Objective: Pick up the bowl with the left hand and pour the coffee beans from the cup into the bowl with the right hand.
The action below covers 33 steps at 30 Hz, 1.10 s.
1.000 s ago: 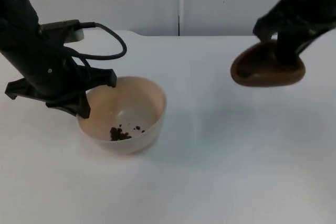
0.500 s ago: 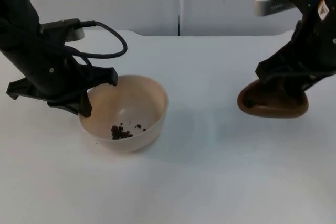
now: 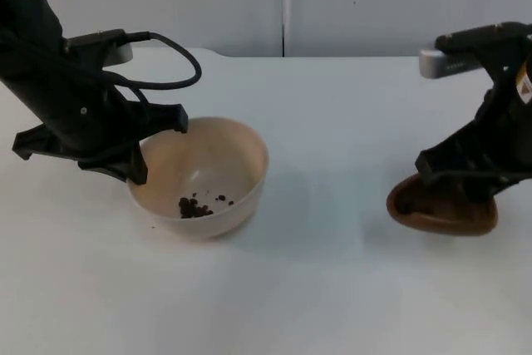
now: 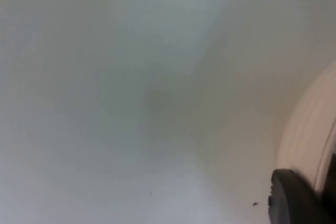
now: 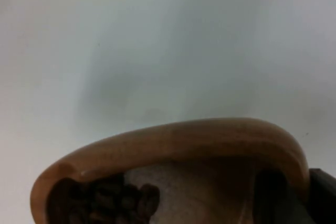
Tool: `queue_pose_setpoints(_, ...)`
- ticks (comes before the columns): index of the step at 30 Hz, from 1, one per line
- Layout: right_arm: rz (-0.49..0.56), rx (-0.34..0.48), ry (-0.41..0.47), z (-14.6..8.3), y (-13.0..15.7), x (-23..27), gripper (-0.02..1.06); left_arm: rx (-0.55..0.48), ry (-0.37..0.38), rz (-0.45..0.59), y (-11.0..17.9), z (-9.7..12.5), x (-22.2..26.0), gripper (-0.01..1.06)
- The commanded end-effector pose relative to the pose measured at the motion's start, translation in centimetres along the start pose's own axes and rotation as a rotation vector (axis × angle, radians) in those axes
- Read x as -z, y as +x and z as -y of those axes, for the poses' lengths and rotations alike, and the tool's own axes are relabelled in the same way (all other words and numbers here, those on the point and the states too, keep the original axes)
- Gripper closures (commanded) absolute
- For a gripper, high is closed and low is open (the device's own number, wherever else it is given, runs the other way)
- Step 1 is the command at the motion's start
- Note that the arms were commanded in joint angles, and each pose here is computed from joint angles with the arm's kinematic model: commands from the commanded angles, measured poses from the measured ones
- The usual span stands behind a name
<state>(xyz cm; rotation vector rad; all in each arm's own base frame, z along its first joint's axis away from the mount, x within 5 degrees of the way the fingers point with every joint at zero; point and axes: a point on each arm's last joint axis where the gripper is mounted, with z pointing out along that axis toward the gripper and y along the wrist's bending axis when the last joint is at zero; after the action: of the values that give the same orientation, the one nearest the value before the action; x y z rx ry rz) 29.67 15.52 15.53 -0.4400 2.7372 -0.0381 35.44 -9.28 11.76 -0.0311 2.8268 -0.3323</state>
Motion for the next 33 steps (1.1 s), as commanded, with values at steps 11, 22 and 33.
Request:
queue_pose_setpoints(11, -0.067, 0.002, -0.006, -0.4, 1.3, -4.1, 1.04, -0.013, -0.006, 0.008, -0.1, -0.1, -0.2, 1.05)
queue_pose_setpoints(22, -0.064, -0.012, -0.017, -0.7, 1.4, -5.0, 1.04, -0.013, -0.006, 0.008, -0.1, -0.1, -0.2, 1.05)
queue_pose_setpoints(33, -0.068, -0.012, -0.015, -0.6, 1.5, -5.0, 1.04, -0.013, -0.005, 0.006, -0.1, -0.1, -0.2, 0.8)
